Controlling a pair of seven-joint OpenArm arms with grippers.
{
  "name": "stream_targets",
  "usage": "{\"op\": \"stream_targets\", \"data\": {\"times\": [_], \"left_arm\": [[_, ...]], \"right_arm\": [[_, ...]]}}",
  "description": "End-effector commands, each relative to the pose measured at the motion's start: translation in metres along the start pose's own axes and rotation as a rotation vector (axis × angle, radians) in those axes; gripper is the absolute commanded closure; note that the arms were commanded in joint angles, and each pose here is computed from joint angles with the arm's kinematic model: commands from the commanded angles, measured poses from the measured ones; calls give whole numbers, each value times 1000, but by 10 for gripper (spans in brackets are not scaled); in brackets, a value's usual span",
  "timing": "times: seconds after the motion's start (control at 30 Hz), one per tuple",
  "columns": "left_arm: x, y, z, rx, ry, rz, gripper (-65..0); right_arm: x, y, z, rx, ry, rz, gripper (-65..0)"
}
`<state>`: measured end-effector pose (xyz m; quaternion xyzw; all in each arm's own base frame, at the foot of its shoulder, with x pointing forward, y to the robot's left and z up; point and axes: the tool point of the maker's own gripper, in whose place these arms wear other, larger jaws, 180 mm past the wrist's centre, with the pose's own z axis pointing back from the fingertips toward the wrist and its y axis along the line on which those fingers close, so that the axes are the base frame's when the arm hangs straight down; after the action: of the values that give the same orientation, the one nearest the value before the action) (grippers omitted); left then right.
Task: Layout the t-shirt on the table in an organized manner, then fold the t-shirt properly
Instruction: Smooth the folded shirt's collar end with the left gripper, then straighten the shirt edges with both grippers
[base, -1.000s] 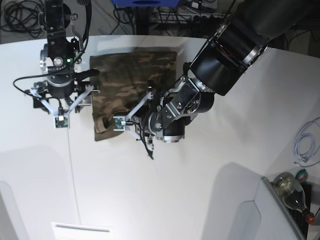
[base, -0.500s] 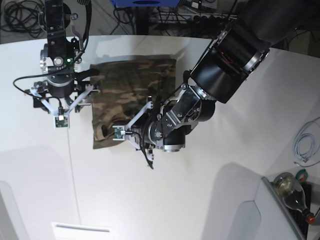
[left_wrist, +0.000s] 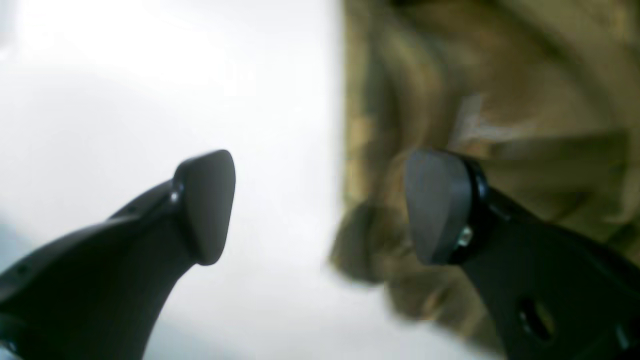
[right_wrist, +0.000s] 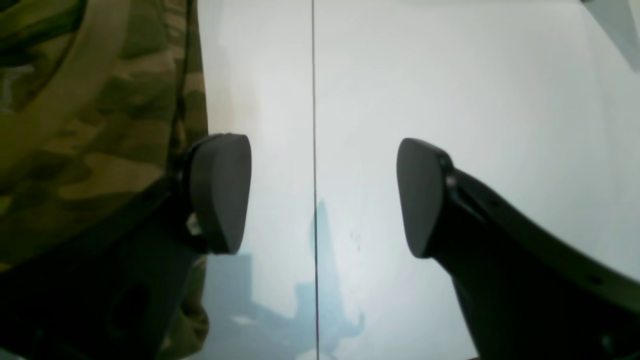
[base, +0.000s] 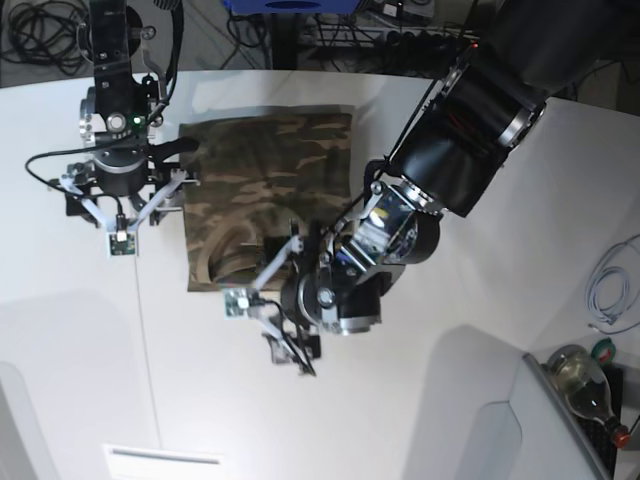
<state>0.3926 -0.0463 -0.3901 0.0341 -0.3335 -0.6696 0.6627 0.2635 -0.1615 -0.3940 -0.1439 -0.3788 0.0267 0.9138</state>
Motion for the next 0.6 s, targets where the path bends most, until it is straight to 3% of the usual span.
{"op": "stream_targets", "data": {"times": [0.0, 0.07, 0.13, 0.2, 0.27, 0.3, 0.43, 0.57], "left_arm": [[19, 26, 15, 69, -62, 13, -502], [33, 36, 34, 114, -125, 68, -499], [26, 42, 60, 165, -153, 154, -436], [26, 36, 84, 183, -217, 266, -272], [21, 21, 100, 171, -292, 400, -39], [14, 8, 103, 153, -316, 470, 0], [7, -47, 101, 53, -335, 603, 0], [11, -99, 100, -21, -398, 688, 0]], "right_arm": [[19, -4, 6, -9, -68, -5, -429], [27, -5, 12, -10, -93, -13, -396], [27, -3, 18, -4, -99, -24, -300], [25, 1, 23, 6, -98, -39, -158], [21, 8, 24, 27, -85, -42, -51], [17, 19, 25, 73, -77, -34, -39], [11, 55, 33, 226, -60, -35, -48], [5, 74, 39, 278, -47, -22, -48]]}}
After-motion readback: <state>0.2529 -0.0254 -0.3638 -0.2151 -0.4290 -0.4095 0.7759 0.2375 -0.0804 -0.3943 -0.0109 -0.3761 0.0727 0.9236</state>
